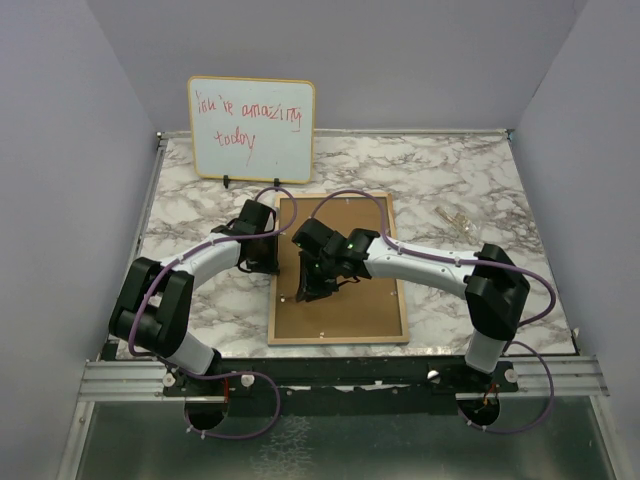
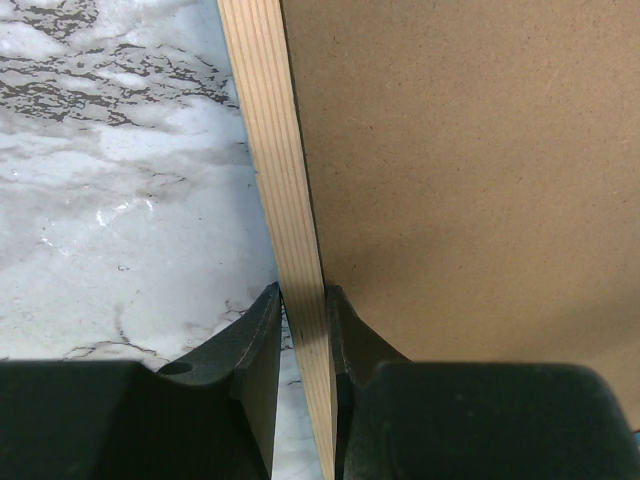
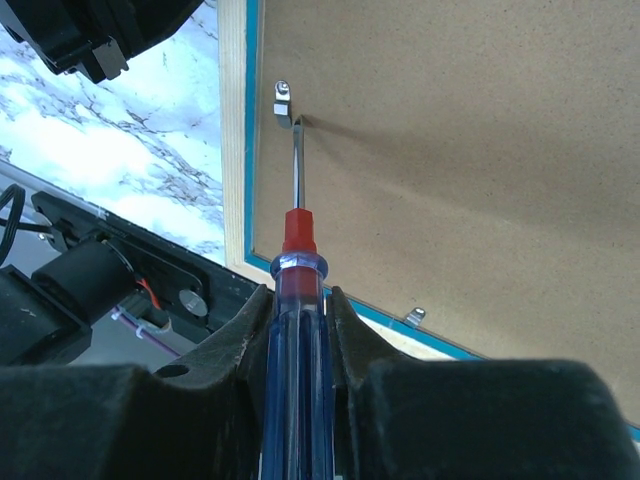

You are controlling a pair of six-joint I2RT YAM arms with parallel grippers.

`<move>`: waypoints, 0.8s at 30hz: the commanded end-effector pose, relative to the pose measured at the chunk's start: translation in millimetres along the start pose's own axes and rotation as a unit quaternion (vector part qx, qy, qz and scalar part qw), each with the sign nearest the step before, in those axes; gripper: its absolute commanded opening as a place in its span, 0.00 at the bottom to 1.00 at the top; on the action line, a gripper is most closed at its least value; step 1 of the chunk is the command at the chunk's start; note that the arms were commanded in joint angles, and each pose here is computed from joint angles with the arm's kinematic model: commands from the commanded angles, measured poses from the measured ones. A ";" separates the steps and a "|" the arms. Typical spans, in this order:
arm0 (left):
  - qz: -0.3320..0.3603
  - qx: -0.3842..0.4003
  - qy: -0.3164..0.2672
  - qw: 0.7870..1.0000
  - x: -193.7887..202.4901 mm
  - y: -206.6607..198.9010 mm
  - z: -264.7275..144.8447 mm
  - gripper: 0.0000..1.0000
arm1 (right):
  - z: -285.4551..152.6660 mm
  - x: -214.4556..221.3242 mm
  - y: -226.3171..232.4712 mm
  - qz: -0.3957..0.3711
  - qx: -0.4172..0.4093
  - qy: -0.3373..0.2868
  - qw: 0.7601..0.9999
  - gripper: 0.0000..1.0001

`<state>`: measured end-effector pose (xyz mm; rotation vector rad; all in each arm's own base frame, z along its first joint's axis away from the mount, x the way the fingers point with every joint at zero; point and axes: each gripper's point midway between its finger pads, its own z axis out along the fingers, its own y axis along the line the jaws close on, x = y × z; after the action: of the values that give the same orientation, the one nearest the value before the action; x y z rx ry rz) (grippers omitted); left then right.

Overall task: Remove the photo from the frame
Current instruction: Release the photo frame item from the photo frame, then adjust the screwdriver.

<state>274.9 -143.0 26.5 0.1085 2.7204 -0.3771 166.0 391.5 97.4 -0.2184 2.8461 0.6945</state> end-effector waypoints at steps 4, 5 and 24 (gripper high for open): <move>0.012 -0.018 0.005 1.000 5.1 8.8 0.1 0.11 | -30.3 -4.7 -21.1 0.017 0.041 -0.048 0.998 0.00; 0.012 -0.018 0.003 1.000 4.3 8.3 -0.5 0.11 | -38.1 -5.7 -24.5 0.021 0.044 -0.059 0.997 0.00; -0.052 0.042 -0.017 0.998 31.6 -48.6 -12.9 0.00 | -110.2 -16.3 -85.4 0.004 0.054 -0.224 0.973 0.01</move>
<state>251.9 -164.1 27.8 0.0227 2.6928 -0.4510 168.3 266.5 146.5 0.0350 2.5464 0.5051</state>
